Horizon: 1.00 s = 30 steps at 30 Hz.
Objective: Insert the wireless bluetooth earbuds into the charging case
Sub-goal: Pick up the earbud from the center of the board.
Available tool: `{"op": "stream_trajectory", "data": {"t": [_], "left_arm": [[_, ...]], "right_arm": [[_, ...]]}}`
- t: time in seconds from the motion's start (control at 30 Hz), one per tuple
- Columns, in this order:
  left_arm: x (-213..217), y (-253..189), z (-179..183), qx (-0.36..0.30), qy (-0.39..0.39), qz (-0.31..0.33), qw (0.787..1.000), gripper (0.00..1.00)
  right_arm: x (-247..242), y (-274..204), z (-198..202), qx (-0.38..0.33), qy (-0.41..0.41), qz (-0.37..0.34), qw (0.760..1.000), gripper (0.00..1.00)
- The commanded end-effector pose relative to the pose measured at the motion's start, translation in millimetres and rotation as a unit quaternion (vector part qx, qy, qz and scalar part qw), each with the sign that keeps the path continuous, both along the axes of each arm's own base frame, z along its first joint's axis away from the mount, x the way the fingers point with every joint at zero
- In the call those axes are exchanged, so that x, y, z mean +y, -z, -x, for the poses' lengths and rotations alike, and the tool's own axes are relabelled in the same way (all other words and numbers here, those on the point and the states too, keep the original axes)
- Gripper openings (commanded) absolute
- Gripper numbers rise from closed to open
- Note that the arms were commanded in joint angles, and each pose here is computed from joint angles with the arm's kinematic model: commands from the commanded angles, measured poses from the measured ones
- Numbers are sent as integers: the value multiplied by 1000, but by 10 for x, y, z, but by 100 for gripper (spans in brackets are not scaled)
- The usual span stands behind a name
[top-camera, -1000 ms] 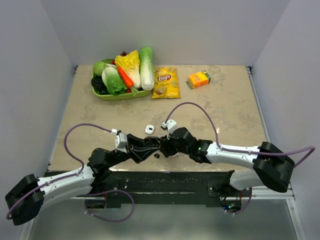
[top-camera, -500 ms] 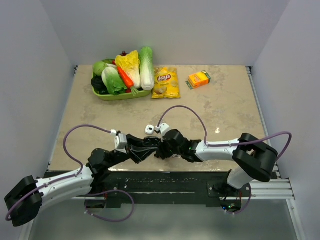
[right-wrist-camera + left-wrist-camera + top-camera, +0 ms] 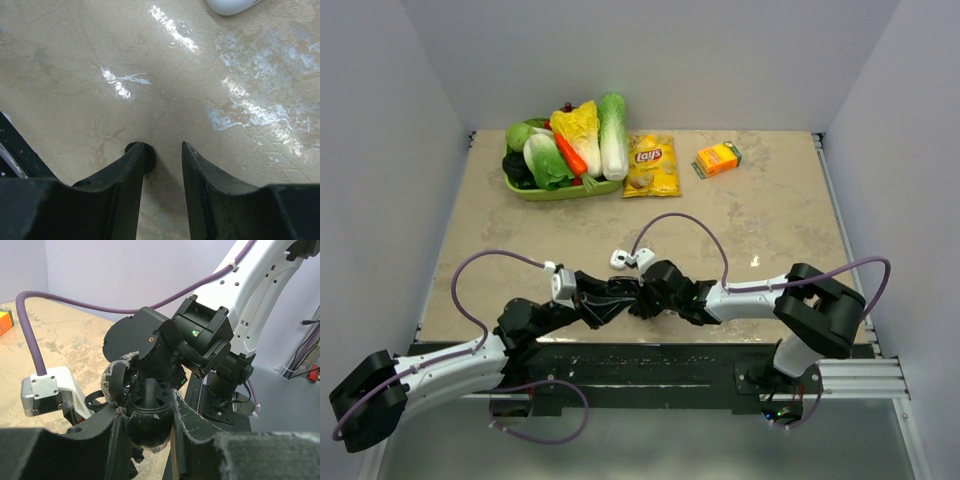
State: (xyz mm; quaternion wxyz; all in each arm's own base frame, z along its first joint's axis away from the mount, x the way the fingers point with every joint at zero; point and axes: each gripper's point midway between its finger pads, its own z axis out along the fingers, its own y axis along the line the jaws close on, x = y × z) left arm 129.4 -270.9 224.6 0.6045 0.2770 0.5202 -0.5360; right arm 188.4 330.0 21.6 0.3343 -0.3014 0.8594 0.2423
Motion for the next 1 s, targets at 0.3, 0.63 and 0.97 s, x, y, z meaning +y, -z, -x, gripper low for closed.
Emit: {"op": "stream_trajectory", "data": {"t": [0.3, 0.63, 0.97], "left_arm": [[18, -120, 18, -22, -1, 20, 1000, 0], [15, -134, 30, -22, 3, 22, 1000, 0], [7, -156, 23, -24, 3, 23, 999, 0]], "right_arm": [[122, 1, 183, 16, -9, -17, 1000, 37], [109, -33, 186, 20, 0, -22, 1000, 15], [-77, -429, -121, -5, 86, -75, 993, 0]]}}
